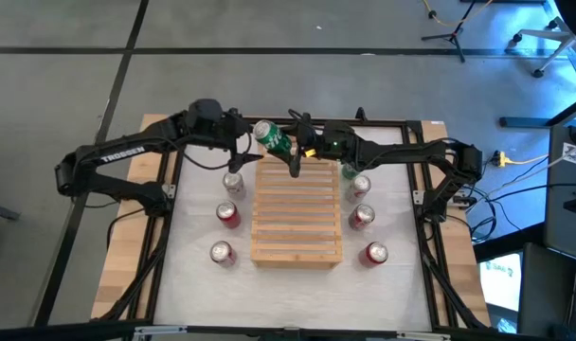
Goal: Place canned beverage on shelf
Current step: Put the left green soda can on the shelf
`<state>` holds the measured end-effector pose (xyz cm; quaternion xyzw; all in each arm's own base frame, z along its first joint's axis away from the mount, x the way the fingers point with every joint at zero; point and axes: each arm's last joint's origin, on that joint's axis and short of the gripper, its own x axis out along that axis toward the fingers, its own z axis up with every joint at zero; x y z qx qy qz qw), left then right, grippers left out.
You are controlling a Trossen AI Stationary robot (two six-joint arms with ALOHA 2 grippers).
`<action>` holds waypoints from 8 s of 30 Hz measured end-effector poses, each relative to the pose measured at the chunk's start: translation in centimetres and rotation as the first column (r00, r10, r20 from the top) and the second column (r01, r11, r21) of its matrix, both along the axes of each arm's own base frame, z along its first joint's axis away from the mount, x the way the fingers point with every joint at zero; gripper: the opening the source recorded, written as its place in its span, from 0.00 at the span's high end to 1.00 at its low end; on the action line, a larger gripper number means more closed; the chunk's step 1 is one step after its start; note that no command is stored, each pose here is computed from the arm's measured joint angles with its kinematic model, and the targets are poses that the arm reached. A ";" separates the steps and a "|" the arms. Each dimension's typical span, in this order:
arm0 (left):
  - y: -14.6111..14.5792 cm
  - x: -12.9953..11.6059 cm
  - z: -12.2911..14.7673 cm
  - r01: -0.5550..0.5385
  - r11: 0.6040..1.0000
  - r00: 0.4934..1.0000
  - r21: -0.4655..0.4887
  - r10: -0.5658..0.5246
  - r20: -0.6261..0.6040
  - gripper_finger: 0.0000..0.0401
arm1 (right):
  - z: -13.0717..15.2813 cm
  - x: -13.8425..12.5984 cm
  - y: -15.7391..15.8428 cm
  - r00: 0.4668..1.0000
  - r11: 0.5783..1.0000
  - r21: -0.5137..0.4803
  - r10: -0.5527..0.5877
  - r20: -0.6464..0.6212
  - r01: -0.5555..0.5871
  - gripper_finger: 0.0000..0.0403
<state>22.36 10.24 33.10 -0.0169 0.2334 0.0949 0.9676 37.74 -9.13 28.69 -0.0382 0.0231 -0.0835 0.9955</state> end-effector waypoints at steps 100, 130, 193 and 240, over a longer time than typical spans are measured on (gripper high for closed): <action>-1.4 2.2 -3.5 -0.033 0.990 0.778 0.135 -0.059 0.626 0.23 | 0.7 0.0 0.3 0.993 0.995 -0.018 0.102 0.061 -0.101 0.25; -1.4 2.2 -3.6 -0.040 0.991 0.785 0.131 -0.049 0.618 0.28 | 0.5 0.0 0.3 0.995 0.996 -0.011 0.091 0.041 -0.091 0.16; 1.7 3.5 -7.9 -0.126 0.991 0.897 0.046 0.094 0.433 0.21 | 0.6 -3.0 0.4 0.957 0.994 0.036 -0.088 -0.275 0.102 0.12; 1.2 2.3 -5.8 -0.126 0.989 0.859 0.075 0.071 0.506 0.20 | 0.7 -2.9 0.4 0.961 0.994 0.035 -0.088 -0.263 0.101 0.12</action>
